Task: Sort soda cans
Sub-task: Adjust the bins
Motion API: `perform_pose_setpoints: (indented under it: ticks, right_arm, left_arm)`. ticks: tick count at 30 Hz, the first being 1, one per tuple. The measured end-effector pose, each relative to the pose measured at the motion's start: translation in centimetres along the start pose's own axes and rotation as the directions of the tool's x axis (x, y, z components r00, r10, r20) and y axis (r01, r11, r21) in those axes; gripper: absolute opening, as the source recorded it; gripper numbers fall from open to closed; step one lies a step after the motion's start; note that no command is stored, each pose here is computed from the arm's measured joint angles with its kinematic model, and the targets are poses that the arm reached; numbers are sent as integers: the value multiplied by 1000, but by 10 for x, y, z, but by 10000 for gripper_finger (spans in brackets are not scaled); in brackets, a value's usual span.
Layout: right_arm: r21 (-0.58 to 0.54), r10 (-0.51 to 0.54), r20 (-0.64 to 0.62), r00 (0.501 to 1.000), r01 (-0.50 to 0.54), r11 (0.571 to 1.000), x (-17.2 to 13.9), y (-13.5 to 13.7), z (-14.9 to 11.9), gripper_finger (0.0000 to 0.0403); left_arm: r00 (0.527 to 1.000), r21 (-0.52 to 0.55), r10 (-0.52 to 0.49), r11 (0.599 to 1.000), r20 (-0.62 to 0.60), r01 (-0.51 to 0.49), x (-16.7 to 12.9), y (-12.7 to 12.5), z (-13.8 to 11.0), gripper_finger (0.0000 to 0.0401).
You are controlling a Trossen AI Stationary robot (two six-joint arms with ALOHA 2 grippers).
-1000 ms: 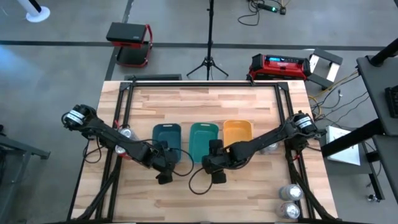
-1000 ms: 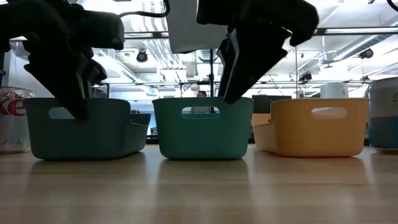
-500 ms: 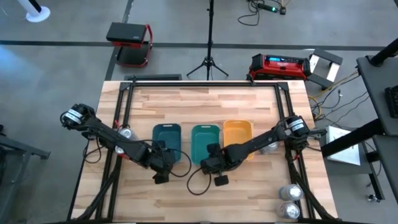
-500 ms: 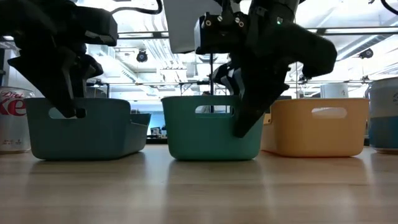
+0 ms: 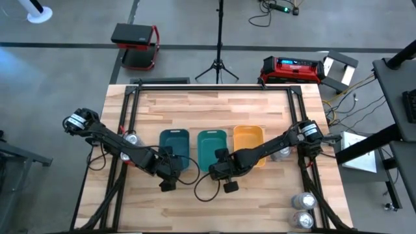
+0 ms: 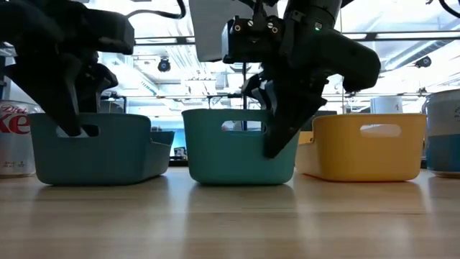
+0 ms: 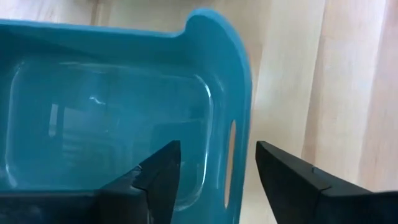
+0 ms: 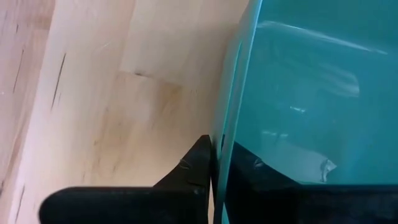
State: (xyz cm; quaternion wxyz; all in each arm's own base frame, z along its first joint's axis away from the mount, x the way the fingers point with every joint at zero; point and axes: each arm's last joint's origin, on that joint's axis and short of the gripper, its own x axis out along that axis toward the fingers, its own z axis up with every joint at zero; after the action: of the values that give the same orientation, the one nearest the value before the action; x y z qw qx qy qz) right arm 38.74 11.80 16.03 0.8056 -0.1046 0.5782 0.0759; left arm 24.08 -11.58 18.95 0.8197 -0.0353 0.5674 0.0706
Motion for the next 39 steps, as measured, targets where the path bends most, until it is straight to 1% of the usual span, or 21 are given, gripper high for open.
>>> perform_pose_setpoints:
  ticks: [2, 5, 13, 19, 24, 27, 29, 31, 33, 37, 39]
  right_arm:
    - [29, -9, 3, 1000, 9, 1000, 0, 0, 0, 23]
    - [61, -11, 10, 1000, 11, 998, 0, 0, 1, 42]
    - [102, -65, 30, 997, 62, 993, -1, -3, 3, 124]
    - [134, -63, 82, 995, 52, 990, -7, -3, 13, 174]
    - [141, -62, 141, 988, 42, 989, -27, -4, 28, 209]
    - [149, -61, 187, 980, 33, 988, -49, -6, 36, 230]
    - [157, -62, 195, 979, 31, 987, -65, -8, 36, 245]
    - [177, -69, 170, 983, 38, 984, -82, -10, 30, 260]
    - [210, -88, 100, 991, 65, 976, -98, -11, 17, 275]
    - [266, -129, -102, 986, 152, 952, -122, -11, -15, 298]
    - [285, -129, -159, 979, 171, 943, -124, -9, -28, 304]
  left_arm:
    - [1000, 4, 3, 1000, -5, -3, 0, 0, -1, 204]
    - [1000, 11, 2, 1000, -5, -2, 0, 0, -1, 215]
    - [1000, 28, -1, 1000, -10, 1, -1, -4, -4, 243]
    - [1000, 34, -6, 999, -7, 6, -3, -5, -5, 252]
    - [999, 28, -31, 999, 27, 30, -16, -5, -2, 254]
    - [997, 25, -56, 998, 62, 54, -28, -2, 0, 254]
    - [994, 23, -74, 997, 86, 72, -36, 0, -1, 254]
    - [988, 23, -95, 995, 119, 93, -46, 2, -3, 254]
    - [983, 28, -97, 995, 158, 93, -55, 2, -6, 254]
    - [954, 29, -68, 998, 291, 63, -72, 1, -10, 254]
    - [932, 26, -50, 999, 360, 43, -79, 0, -11, 254]
